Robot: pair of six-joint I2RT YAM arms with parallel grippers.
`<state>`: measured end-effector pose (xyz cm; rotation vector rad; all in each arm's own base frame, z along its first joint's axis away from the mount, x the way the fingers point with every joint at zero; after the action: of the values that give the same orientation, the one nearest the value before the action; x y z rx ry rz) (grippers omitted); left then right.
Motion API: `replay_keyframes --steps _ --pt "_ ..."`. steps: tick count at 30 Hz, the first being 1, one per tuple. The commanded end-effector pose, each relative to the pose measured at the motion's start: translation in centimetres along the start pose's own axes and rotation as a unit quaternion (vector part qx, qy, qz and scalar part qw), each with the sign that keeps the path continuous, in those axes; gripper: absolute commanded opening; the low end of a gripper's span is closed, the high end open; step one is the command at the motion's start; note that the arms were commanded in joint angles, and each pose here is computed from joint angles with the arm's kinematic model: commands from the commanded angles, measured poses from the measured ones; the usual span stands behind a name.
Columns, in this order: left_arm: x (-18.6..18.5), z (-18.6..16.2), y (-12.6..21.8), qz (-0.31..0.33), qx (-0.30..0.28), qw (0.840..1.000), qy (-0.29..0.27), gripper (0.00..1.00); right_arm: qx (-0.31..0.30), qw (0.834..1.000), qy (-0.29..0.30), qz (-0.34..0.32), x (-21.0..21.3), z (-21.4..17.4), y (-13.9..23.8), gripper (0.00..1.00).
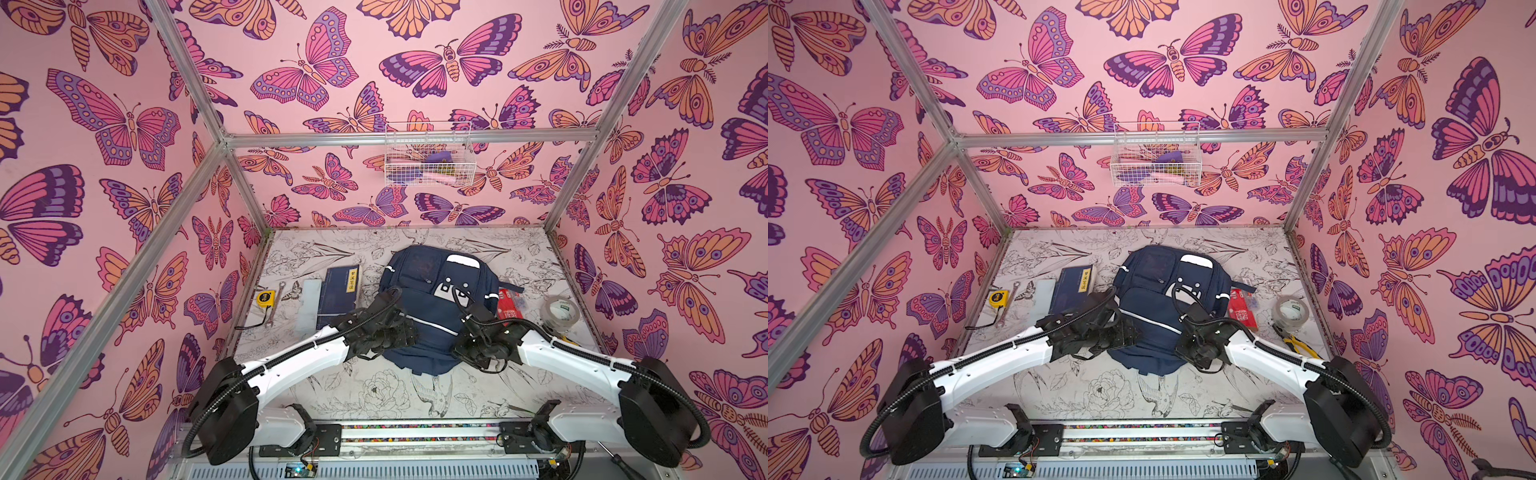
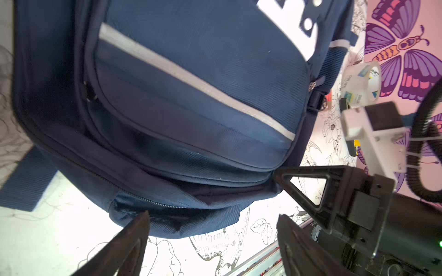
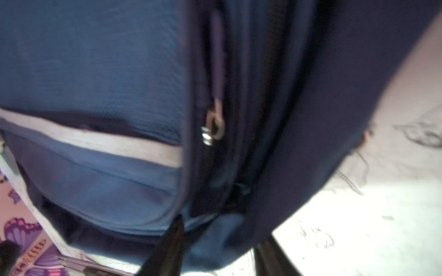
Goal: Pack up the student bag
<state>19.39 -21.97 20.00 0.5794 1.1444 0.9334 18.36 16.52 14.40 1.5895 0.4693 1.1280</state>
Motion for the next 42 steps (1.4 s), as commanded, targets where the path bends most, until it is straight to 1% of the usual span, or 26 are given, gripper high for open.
replay_keyframes --steps 1,4,9,11,15,19,22,25,27,32,33,34,35,36,37,38,39,40,42 --pt "0.0 -0.3 -0.4 -0.010 0.014 0.999 0.035 0.89 -0.011 0.998 -0.004 0.068 3.4 0.7 0.5 0.15" --pt "-0.4 -0.2 -0.3 -0.019 0.020 0.998 0.053 0.92 -0.014 0.995 0.008 0.097 5.3 1.0 1.7 0.01" --pt "-1.2 0.4 -0.4 -0.031 0.029 0.995 0.086 0.93 -0.024 0.989 0.016 0.147 7.6 1.4 4.2 0.00" --pt "-1.5 0.9 -0.7 -0.026 0.026 0.995 0.094 0.92 -0.023 0.987 0.014 0.159 7.9 1.3 4.7 0.00" --pt "-1.2 2.2 -1.7 -0.007 0.013 0.992 0.123 0.85 -0.012 0.986 0.009 0.165 7.8 1.1 4.6 0.00" --pt "-1.3 3.7 -1.6 -0.014 -0.006 0.991 0.135 0.77 -0.001 0.988 0.009 0.157 7.2 0.8 4.1 0.00" --pt "-0.8 4.5 -1.7 -0.009 -0.024 0.989 0.145 0.68 0.001 0.987 0.012 0.157 7.0 0.7 4.0 0.00" --pt "-0.3 4.8 -2.5 -0.012 -0.016 0.988 0.155 0.57 0.007 0.987 0.021 0.161 7.2 0.6 4.0 0.00" --pt "-0.1 4.9 -3.1 -0.022 -0.004 0.986 0.163 0.44 0.011 0.987 0.027 0.159 7.3 0.6 3.9 0.00" --pt "-0.3 5.2 -3.0 -0.040 -0.006 0.985 0.167 0.20 0.013 0.987 0.046 0.151 7.5 0.7 3.5 0.00" --pt "-0.3 5.3 -2.8 -0.042 -0.010 0.985 0.167 0.11 0.011 0.988 0.053 0.147 7.5 0.7 3.6 0.00" --pt "-0.3 5.4 -2.6 -0.044 -0.012 0.985 0.169 0.05 0.008 0.988 0.061 0.142 7.5 0.7 3.8 0.00" --pt "-0.4 5.5 -2.5 -0.047 -0.014 0.984 0.169 0.01 0.002 0.988 0.073 0.139 7.7 0.8 4.1 0.00" --pt "-0.5 5.7 -2.3 -0.050 -0.015 0.984 0.169 0.00 -0.004 0.987 0.090 0.131 7.9 0.9 4.5 0.02" --pt "-0.7 5.8 -2.1 -0.055 -0.015 0.984 0.169 0.00 -0.015 0.986 0.107 0.123 8.0 1.1 5.1 0.12" --pt "-0.8 6.0 -1.9 -0.060 -0.016 0.983 0.171 0.00 -0.033 0.984 0.134 0.110 8.2 1.3 6.0 0.30" --pt "-0.9 6.1 -1.7 -0.064 -0.017 0.983 0.173 0.00 -0.057 0.981 0.162 0.091 8.1 1.5 7.1 0.43" --pt "-1.0 6.2 -1.4 -0.069 -0.019 0.982 0.173 0.00 -0.086 0.976 0.186 0.075 8.0 1.7 8.2 0.47" --pt "-1.2 6.5 -0.9 -0.078 -0.023 0.981 0.177 0.00 -0.163 0.958 0.233 0.040 6.8 2.1 10.5 0.50"
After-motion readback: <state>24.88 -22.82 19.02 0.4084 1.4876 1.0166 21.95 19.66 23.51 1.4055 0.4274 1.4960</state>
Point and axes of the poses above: each gripper's point midway between its finger pads, its own y axis back along the fingers, its own x axis along the line the jaws close on, z = x × y, the point moved 10 cm from there along y, back along the fingers, and after that the axes turned 5 degrees about -y, right-handed, at the moved point
